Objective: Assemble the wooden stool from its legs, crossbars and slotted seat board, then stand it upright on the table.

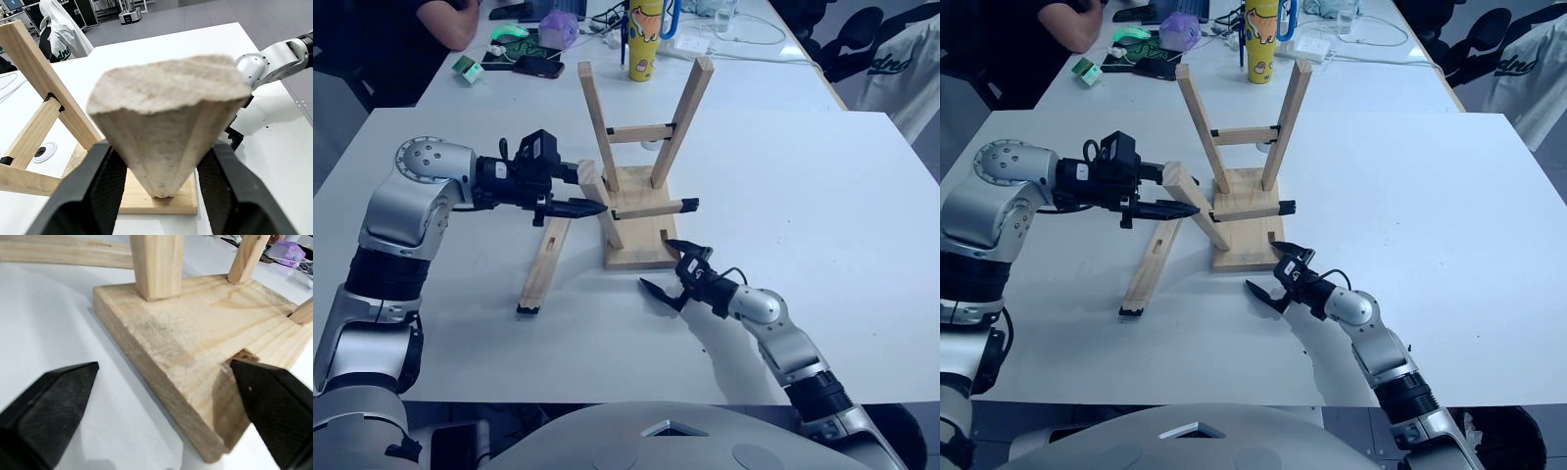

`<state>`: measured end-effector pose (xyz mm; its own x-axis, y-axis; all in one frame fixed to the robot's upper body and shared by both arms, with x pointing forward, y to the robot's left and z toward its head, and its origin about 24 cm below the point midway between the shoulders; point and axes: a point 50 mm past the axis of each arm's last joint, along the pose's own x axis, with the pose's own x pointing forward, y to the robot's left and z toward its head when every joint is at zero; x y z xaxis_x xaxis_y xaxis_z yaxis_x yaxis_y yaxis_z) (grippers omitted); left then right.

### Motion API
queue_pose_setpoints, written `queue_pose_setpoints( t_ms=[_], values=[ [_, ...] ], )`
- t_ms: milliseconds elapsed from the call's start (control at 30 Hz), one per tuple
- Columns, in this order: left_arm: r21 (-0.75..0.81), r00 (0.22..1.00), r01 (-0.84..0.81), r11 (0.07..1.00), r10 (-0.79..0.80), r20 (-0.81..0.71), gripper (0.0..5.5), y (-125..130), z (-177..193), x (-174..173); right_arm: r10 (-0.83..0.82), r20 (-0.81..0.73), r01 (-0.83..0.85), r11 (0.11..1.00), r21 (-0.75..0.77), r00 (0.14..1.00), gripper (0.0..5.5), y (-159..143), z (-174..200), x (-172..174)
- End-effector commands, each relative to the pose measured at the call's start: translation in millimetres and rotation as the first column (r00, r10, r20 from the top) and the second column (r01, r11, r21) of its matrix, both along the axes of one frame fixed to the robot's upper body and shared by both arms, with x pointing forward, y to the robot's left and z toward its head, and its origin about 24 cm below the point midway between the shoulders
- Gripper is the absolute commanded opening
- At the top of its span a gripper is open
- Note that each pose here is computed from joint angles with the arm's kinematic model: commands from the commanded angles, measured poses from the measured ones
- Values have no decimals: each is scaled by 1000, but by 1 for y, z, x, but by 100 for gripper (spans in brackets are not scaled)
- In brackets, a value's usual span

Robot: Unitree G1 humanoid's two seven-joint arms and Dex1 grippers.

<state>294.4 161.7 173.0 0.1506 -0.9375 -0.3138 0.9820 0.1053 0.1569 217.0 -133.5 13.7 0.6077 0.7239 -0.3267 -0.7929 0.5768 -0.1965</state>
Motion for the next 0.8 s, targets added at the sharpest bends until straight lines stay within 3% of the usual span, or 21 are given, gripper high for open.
queue_pose_setpoints(
  t_ms=[33, 233, 400, 500, 567, 667, 800],
  values=[
    [-54, 995, -95, 994, 95, 2, 268, 2, 5, 7, -22, -91, 17, 998, -55, 996, 500, 4, -22, -9],
    [-197, 974, -171, 965, 197, 115, 361, 16, 45, -3, -84, -27, 80, 989, -125, 996, 500, 1, -25, -2],
    [-311, 929, -309, 899, 356, 105, 361, 41, 55, -19, -161, 31, 164, 972, -166, 986, 500, -6, -26, 8],
    [-337, 849, -501, 797, 529, -12, 361, 64, 20, -29, -188, 73, 199, 961, -190, 979, 500, -11, -25, 16],
    [-309, 765, -631, 712, 637, -94, 361, 66, -18, -37, -191, 89, 205, 960, -191, 977, 500, -12, -23, 20],
    [-196, 629, -776, 600, 759, -169, 361, 43, -75, -62, -180, 92, 195, 963, -185, 979, 500, -11, -22, 21],
    [-79, 480, -877, 474, 872, -98, 380, 22, -105, -82, -179, 26, 181, 977, -117, 984, 500, -11, -24, 13]
  ],
)
